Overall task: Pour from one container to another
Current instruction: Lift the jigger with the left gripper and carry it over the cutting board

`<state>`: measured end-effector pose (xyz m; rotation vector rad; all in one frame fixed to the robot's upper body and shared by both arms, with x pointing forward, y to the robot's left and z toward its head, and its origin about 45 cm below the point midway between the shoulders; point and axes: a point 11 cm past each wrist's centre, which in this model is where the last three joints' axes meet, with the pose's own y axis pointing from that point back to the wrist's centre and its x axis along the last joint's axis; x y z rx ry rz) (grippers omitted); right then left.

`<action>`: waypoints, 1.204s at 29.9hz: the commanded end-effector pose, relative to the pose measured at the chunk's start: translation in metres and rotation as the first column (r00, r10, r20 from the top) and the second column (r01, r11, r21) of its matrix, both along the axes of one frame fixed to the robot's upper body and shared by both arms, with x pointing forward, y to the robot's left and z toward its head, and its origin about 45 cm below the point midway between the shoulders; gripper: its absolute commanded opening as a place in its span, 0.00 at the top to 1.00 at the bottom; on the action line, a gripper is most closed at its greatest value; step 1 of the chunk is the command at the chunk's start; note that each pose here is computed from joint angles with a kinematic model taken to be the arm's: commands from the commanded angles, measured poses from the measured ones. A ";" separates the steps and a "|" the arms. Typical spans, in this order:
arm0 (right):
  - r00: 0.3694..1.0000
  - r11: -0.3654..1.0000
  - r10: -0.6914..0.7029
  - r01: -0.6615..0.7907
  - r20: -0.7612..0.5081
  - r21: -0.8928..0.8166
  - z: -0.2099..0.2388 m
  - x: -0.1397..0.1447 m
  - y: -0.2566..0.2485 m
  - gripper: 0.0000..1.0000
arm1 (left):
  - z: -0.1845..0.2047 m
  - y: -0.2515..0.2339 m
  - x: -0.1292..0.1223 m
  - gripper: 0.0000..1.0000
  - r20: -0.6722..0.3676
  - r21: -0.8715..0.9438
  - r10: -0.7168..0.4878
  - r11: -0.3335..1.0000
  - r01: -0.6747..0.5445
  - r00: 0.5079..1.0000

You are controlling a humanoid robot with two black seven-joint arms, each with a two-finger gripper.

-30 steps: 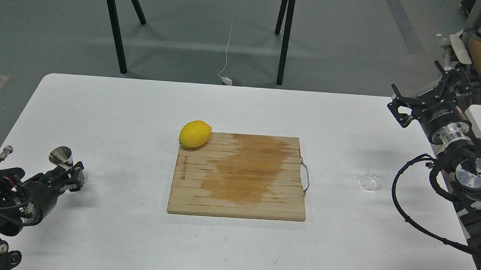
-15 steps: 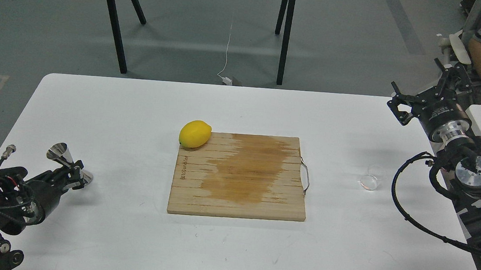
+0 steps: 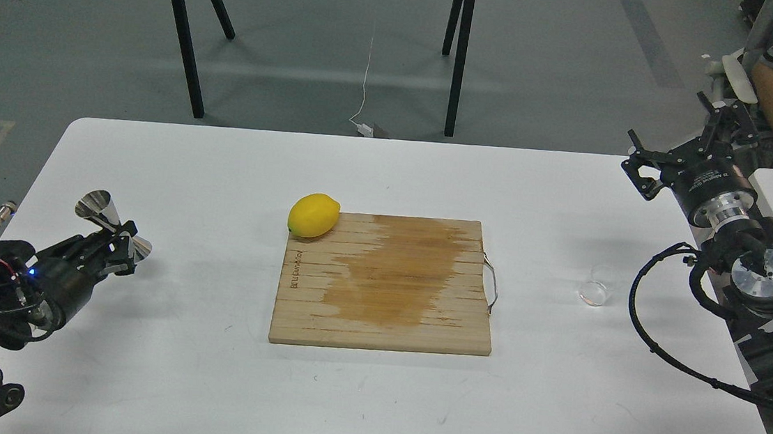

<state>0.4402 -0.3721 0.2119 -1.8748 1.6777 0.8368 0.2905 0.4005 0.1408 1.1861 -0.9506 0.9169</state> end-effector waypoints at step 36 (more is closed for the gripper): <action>0.991 0.988 -0.116 0.108 -0.071 -0.107 -0.004 -0.015 -0.069 0.01 | 0.030 -0.326 0.035 1.00 0.051 -0.104 -0.599 0.793 0.601 0.799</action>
